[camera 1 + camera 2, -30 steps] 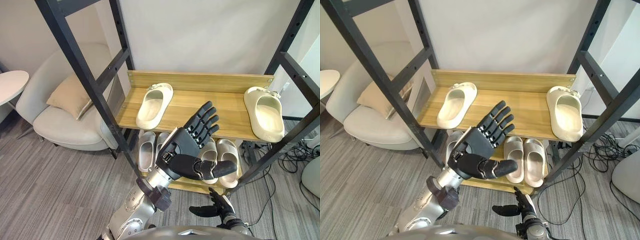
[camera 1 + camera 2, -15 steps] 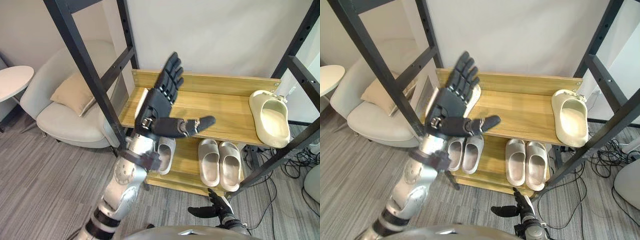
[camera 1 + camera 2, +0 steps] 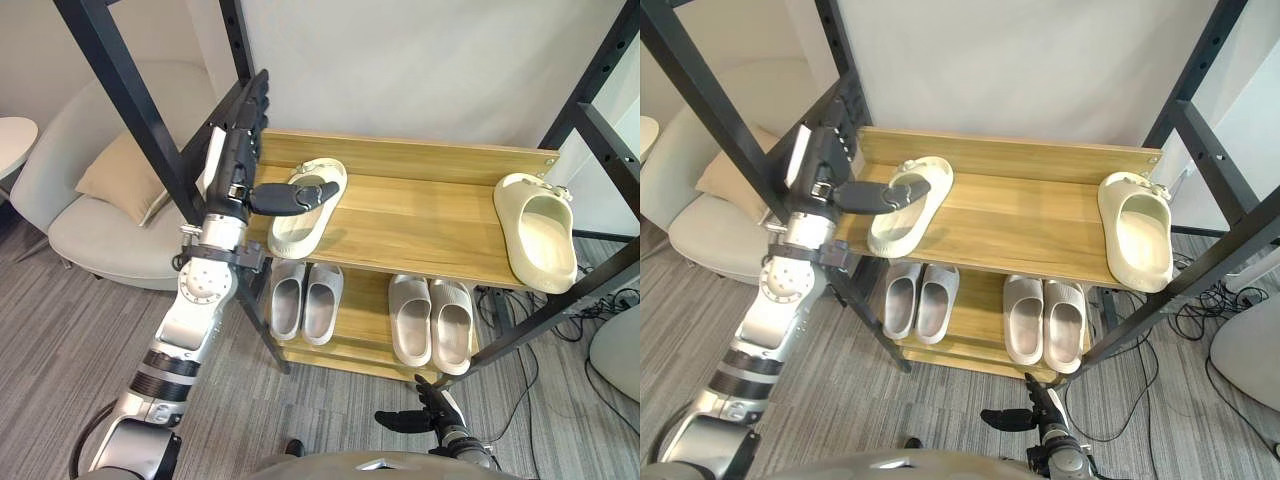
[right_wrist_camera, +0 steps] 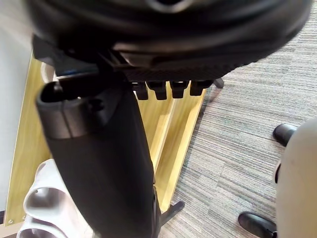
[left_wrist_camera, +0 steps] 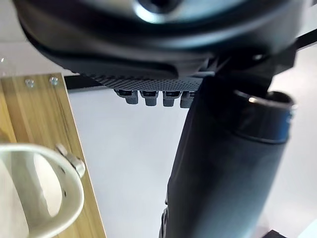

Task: Organize the slippers on the shoe rack

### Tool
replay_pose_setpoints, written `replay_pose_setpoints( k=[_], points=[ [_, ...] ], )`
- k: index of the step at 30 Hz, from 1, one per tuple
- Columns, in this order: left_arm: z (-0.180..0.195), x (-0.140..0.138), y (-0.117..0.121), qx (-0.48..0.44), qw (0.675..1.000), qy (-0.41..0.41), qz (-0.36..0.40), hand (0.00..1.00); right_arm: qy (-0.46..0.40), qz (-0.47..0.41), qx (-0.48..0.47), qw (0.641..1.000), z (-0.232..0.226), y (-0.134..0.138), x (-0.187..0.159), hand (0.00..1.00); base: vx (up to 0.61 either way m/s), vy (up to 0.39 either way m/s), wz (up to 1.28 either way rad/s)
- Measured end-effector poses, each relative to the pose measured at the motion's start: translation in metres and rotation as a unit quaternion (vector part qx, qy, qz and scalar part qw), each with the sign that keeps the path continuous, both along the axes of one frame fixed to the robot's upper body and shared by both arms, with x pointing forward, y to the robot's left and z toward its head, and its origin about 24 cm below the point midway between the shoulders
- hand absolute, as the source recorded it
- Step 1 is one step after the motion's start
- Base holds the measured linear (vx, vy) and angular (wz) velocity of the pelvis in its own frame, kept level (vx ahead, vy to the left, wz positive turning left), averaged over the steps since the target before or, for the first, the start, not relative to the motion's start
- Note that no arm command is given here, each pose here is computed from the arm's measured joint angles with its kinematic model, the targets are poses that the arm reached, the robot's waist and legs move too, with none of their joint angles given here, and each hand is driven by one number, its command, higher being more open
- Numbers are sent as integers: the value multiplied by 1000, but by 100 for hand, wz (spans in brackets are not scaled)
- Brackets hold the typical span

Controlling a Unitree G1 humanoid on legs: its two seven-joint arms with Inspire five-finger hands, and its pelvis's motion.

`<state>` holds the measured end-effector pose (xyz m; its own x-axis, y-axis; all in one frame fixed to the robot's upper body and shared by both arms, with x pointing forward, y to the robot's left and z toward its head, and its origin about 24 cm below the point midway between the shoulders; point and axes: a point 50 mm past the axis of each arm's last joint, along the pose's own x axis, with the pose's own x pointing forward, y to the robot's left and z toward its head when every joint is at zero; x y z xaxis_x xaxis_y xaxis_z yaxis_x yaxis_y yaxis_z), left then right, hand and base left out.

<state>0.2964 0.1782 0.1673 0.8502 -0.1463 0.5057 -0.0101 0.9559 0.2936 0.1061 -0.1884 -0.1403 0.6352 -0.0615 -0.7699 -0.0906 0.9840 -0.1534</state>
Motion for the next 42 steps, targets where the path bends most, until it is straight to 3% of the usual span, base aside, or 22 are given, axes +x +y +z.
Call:
replay_pose_setpoints(
  k=[24,36,37,42],
  points=[
    [-11,21,29,260,958,12,122,100,-7,-35,19,999,1,-2,-1,100,-14,4,-4],
    [-8,21,30,267,953,-5,145,100,-9,-36,24,999,1,1,0,100,-8,12,-4],
    [-8,21,30,267,953,-7,147,0,-9,-37,24,999,1,2,0,100,0,0,0],
    [-9,23,26,261,951,-14,167,0,-13,-38,28,999,2,5,2,100,0,0,0]
  ],
)
